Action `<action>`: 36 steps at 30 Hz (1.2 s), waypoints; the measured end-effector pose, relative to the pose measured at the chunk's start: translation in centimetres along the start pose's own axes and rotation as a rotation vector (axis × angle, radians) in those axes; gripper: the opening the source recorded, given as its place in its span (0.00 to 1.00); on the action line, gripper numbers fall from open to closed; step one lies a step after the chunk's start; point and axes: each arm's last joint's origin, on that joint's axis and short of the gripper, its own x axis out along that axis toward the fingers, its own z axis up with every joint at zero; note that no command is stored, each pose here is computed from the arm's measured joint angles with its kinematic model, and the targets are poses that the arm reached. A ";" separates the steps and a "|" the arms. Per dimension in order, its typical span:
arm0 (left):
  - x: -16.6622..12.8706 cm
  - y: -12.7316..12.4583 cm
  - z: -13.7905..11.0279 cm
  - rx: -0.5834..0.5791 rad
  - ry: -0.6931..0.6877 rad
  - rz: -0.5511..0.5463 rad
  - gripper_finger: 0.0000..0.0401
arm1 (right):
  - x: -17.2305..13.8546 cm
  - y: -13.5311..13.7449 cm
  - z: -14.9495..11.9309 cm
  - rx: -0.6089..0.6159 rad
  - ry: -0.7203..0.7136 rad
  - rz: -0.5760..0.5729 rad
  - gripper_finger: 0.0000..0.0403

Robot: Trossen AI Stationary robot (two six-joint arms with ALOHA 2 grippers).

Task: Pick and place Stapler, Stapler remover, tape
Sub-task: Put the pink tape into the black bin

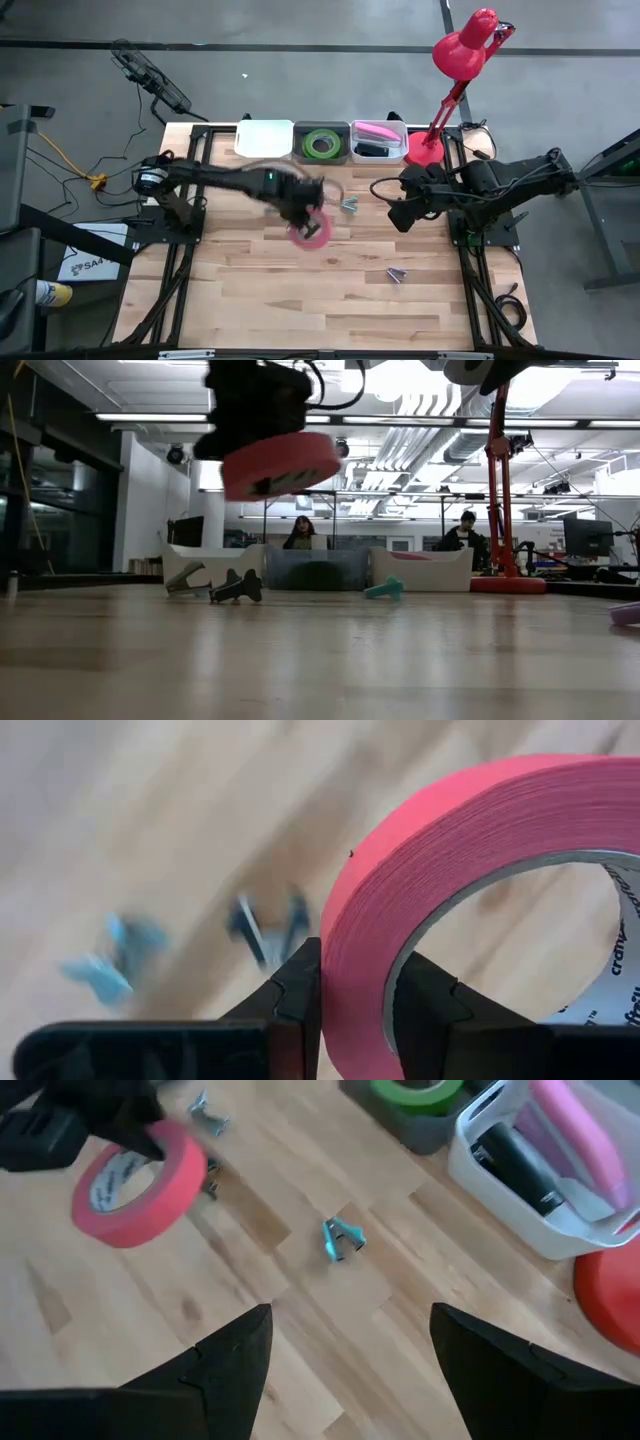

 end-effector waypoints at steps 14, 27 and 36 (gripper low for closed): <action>-4.0 9.2 9.3 -0.214 -0.233 0.035 0.20 | 1.2 -2.1 2.2 -0.036 -0.023 -0.101 0.65; -2.1 17.0 14.0 -0.481 -0.328 0.008 0.20 | 2.3 -4.9 4.2 -0.053 -0.019 -0.202 0.65; 1.2 19.2 16.6 -0.585 -0.345 -0.091 0.20 | 2.5 -5.8 4.7 -0.019 -0.019 -0.229 0.65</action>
